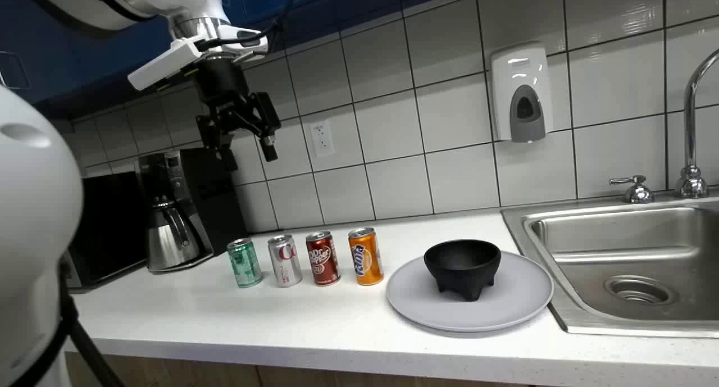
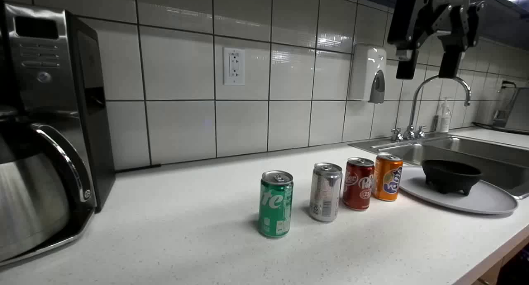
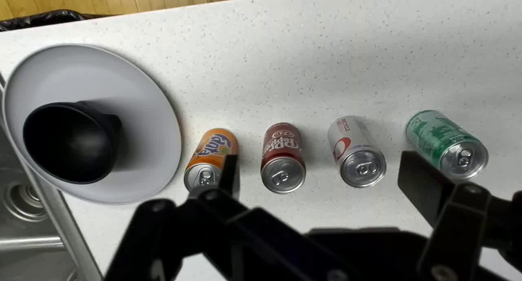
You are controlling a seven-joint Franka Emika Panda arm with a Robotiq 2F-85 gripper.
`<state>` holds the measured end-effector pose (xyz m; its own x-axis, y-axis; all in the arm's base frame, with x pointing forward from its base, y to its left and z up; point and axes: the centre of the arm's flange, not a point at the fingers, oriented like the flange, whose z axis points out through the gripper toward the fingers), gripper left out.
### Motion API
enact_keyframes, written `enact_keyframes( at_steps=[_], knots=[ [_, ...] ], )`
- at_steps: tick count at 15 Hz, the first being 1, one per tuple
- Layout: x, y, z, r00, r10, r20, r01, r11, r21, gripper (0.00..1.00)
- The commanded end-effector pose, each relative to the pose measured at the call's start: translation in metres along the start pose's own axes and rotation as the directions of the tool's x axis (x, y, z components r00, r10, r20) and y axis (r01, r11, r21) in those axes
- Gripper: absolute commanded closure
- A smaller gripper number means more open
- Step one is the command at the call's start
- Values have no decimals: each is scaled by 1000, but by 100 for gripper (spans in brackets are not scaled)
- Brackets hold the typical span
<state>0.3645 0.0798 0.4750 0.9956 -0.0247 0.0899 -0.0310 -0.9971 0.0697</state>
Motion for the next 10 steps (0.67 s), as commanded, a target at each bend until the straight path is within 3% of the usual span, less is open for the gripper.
enact_keyframes(
  at_steps=[1, 10],
  knots=[
    [0, 0, 1, 1000, 0, 1, 0, 1000, 0, 0],
    [-2, 13, 11, 997, 6, -81, -10, 999, -41, 0]
  ],
)
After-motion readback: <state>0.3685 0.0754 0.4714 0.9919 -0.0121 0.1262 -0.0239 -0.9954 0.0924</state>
